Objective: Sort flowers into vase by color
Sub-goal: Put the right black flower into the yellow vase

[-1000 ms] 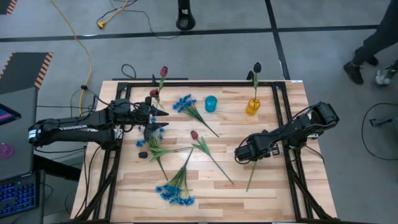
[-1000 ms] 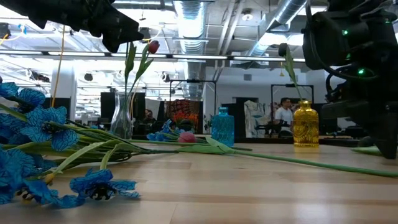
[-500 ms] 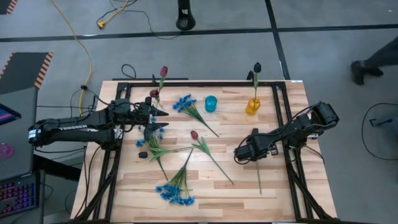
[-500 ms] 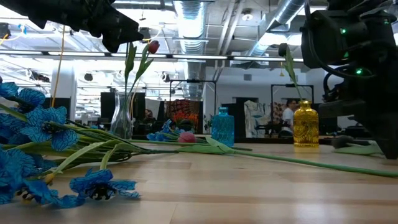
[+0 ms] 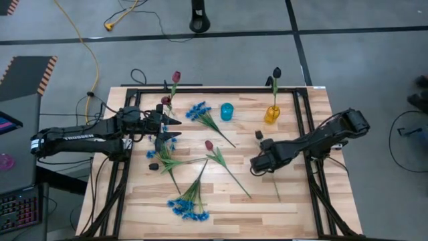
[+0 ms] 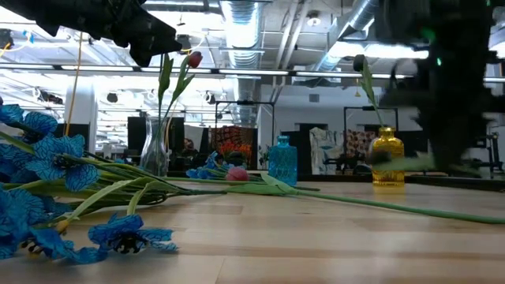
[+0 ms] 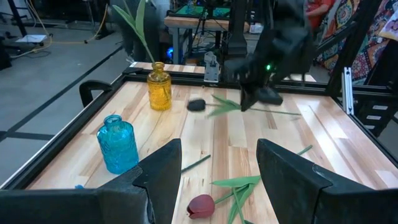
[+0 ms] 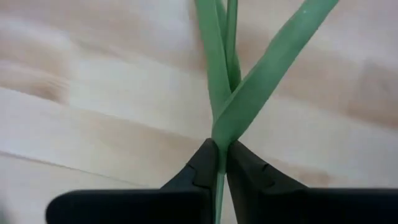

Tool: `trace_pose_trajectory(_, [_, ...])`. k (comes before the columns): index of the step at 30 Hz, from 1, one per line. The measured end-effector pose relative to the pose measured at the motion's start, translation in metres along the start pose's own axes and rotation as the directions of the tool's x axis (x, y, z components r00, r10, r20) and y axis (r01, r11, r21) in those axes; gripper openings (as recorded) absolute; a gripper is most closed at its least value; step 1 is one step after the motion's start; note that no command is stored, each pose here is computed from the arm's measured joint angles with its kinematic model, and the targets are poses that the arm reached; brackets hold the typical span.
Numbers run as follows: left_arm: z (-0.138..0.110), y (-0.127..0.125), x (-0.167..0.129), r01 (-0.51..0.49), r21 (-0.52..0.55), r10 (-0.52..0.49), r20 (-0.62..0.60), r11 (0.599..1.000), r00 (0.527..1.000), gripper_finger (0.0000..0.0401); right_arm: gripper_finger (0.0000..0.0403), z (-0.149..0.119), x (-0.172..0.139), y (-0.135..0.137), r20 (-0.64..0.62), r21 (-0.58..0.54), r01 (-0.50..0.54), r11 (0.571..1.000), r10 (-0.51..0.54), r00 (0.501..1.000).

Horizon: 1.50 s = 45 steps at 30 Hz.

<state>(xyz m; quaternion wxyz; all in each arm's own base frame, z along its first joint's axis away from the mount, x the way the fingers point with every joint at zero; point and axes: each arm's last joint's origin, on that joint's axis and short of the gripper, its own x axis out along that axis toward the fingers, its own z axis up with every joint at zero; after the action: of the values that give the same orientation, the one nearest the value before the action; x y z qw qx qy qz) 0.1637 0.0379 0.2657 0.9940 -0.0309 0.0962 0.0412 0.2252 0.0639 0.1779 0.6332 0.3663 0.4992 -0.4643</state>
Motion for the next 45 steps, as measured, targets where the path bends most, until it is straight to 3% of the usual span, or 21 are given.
trace_pose_trajectory(5, [0.0,0.0,0.0,0.0,-0.001,0.0,0.0,1.0,1.0,0.0196,0.0056,0.016,-0.037,-0.009,0.273,-0.053,-0.168,0.984,0.176,0.946])
trace_pose_trajectory(7, [0.0,0.0,0.0,0.0,-0.002,0.0,0.001,1.0,1.0,0.0196,0.0056,0.023,-0.052,-0.016,0.396,-0.088,-0.21,0.974,0.228,0.89])
trace_pose_trajectory(10, [0.0,0.0,0.0,-0.001,-0.003,0.001,0.001,1.0,1.0,0.0196,0.0056,0.033,-0.073,-0.029,0.588,-0.139,-0.224,0.965,0.263,0.765])
trace_pose_trajectory(17, [0.0,0.0,0.0,-0.001,-0.002,0.001,0.005,1.0,1.0,0.0196,0.0056,0.048,-0.11,-0.056,0.877,-0.148,-0.084,0.985,0.171,0.449])
trace_pose_trajectory(25, [0.001,0.0,0.0,-0.006,-0.002,0.006,0.005,1.0,1.0,0.0196,0.0056,0.053,-0.123,-0.073,0.971,-0.017,0.059,0.998,0.003,0.239])
trace_pose_trajectory(32, [0.001,0.0,0.0,-0.008,-0.002,0.008,0.008,1.0,1.0,0.0196,0.0056,0.067,-0.115,-0.081,0.966,0.097,0.013,0.995,-0.097,0.241])
trace_pose_trajectory(41, [0.003,0.001,0.0,-0.034,-0.022,0.035,0.029,0.999,0.999,0.0196,0.0056,0.085,-0.08,-0.052,0.921,0.111,-0.004,0.994,-0.101,0.375])
trace_pose_trajectory(45, [0.006,0.001,0.0,-0.026,-0.019,0.027,0.065,0.999,0.998,0.0196,0.0056,0.102,-0.074,-0.024,0.897,-0.016,0.008,1.0,0.011,0.441])
